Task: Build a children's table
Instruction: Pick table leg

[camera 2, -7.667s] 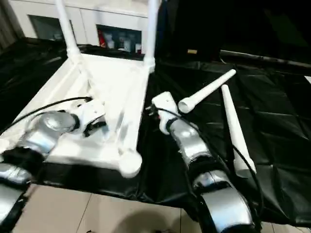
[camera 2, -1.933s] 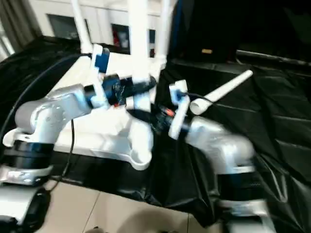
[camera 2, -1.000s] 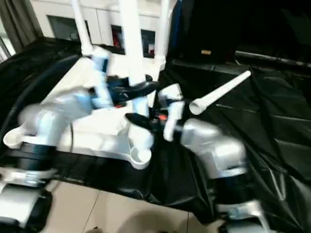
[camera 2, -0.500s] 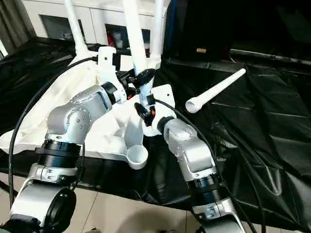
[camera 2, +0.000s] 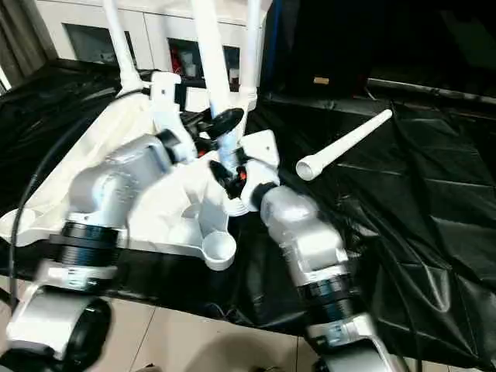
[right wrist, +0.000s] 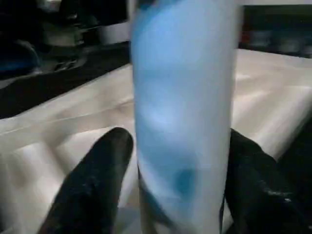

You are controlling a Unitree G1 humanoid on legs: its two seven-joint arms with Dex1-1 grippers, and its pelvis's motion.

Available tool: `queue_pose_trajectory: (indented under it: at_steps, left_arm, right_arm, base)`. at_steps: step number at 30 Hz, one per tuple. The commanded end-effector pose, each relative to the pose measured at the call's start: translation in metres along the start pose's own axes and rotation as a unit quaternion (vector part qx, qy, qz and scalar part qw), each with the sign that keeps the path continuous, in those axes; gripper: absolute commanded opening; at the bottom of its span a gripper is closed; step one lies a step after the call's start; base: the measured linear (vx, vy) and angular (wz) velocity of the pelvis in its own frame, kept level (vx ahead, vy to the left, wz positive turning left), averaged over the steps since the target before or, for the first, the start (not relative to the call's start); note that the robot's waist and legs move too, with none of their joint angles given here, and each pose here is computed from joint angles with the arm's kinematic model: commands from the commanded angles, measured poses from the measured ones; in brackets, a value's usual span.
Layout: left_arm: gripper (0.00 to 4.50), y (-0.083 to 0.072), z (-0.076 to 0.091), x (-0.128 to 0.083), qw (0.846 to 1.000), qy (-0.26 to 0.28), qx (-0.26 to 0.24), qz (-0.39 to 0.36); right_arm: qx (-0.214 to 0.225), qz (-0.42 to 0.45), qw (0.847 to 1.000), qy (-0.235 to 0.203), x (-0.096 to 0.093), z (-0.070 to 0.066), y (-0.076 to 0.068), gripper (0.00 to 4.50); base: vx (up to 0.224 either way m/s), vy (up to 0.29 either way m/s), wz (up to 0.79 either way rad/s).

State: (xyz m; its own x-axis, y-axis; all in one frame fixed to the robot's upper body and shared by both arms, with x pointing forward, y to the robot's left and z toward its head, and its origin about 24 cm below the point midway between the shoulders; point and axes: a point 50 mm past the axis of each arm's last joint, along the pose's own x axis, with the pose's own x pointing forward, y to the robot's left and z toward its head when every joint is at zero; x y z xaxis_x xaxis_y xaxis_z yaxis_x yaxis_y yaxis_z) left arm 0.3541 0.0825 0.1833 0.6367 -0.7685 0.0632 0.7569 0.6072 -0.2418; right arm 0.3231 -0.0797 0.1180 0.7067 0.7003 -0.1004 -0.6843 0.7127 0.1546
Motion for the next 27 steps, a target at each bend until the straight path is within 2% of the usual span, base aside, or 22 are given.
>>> queue_pose_trajectory:
  at_steps: [1,2,3,5,9,12,14,15,19,23,25,27]
  left_arm:
    - [1.83,-0.017,0.009,-0.001,0.996,0.005,0.02,-0.089]
    - [1.83,-0.017,0.009,-0.002,0.995,0.007,0.022,-0.096]
    - [1.83,-0.02,0.013,-0.008,0.99,0.015,0.03,-0.134]
    - [1.83,-0.023,0.018,-0.014,0.983,0.02,0.035,-0.178]
    - [1.83,-0.029,0.025,-0.023,0.972,0.013,0.024,-0.235]
    - [1.83,-0.03,0.028,-0.027,0.967,0.014,0.024,-0.254]
    - [1.83,-0.03,0.028,-0.028,0.966,0.017,0.026,-0.256]
    - [1.82,-0.03,0.028,-0.028,0.966,0.017,0.026,-0.256]
    - [1.82,-0.028,0.026,-0.029,0.967,0.02,0.024,-0.253]
    - [1.82,-0.025,0.023,-0.029,0.971,0.03,0.032,-0.236]
    - [2.38,-0.021,0.02,-0.026,0.976,0.04,0.037,-0.21]
    - [2.55,-0.01,0.016,-0.018,0.989,0.042,0.034,-0.137]
  right_arm:
    - [0.0,0.077,0.997,0.014,-0.007,0.008,0.006,3.19]
    - [-0.002,0.085,0.996,0.019,-0.008,0.007,0.006,3.26]
    - [-0.018,0.137,0.989,0.045,-0.018,0.006,0.007,3.26]
    - [-0.02,0.184,0.981,0.065,-0.028,0.006,0.007,3.29]
    - [-0.011,0.199,0.977,0.071,-0.033,0.008,0.004,3.29]
    - [-0.004,0.203,0.976,0.074,-0.033,0.009,0.003,2.95]
    - [-0.002,0.209,0.975,0.077,-0.033,0.008,0.004,2.84]
    - [-0.002,0.209,0.975,0.077,-0.033,0.008,0.004,2.62]
    - [-0.003,0.215,0.973,0.083,-0.031,0.005,0.006,2.41]
    - [-0.006,0.201,0.976,0.078,-0.029,0.006,0.005,2.09]
    - [-0.008,0.189,0.979,0.075,-0.027,0.006,0.004,2.01]
    - [-0.016,0.154,0.985,0.07,-0.023,0.005,0.0,1.98]
  base:
    - [0.0,0.0,0.0]
    - [0.0,0.0,0.0]
    - [0.0,0.0,0.0]
    - [0.0,0.0,0.0]
    - [0.0,0.0,0.0]
    - [0.0,0.0,0.0]
    - [0.0,0.0,0.0]
    - [0.0,0.0,0.0]
    - [0.0,0.0,0.0]
    - [0.0,0.0,0.0]
    - [0.0,0.0,0.0]
    - [0.0,0.0,0.0]
